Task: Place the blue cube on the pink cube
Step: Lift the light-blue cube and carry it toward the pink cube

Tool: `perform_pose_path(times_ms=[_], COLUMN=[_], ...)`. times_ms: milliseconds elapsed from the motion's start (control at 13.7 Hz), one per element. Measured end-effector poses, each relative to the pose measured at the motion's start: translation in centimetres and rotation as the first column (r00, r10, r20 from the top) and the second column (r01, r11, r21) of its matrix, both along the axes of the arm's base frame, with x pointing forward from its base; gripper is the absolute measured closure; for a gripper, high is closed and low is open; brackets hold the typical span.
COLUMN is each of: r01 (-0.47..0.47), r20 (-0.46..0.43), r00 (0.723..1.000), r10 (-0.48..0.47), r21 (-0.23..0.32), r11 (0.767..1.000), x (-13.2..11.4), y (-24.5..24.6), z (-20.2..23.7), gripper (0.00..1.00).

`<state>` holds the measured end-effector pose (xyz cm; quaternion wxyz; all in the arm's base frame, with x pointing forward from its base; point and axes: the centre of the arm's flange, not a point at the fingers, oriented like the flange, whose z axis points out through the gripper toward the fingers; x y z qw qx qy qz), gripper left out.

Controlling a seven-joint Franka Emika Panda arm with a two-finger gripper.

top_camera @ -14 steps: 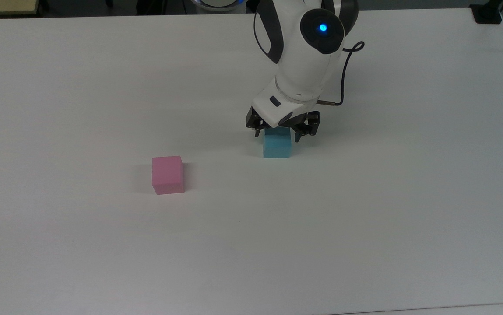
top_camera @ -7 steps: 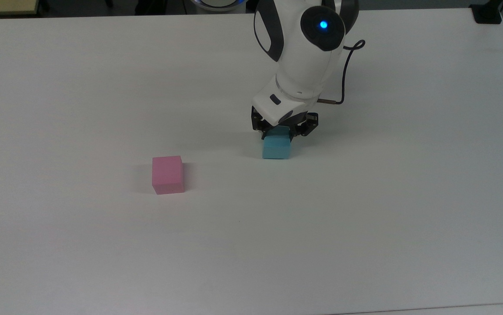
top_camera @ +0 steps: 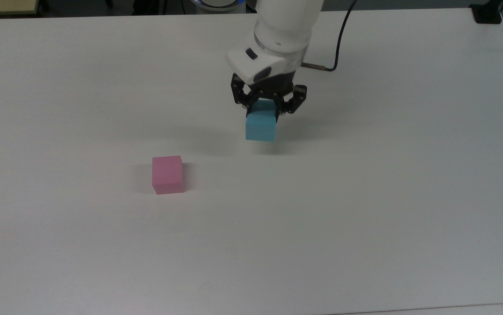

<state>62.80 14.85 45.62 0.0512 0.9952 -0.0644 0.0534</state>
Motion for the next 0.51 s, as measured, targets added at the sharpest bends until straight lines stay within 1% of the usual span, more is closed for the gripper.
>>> perform_pose_path(times_ms=[146,220,439,513], r01=[-0.033,-0.054,-0.117,-0.128], r20=[-0.024,-0.035,-0.048,-0.044], r00=[0.999,0.998,0.992,0.991], r10=[0.033,0.053,0.118,0.128], r21=[-0.017,-0.017,0.012,0.013], r11=[0.999,0.998,0.993,0.992], x=[-0.6,-0.7,-0.7,-0.7], y=[-1.7,-2.5,-5.6,-6.3], z=[2.7,3.9,7.3,7.7], gripper=[0.45,0.45,0.45,0.45])
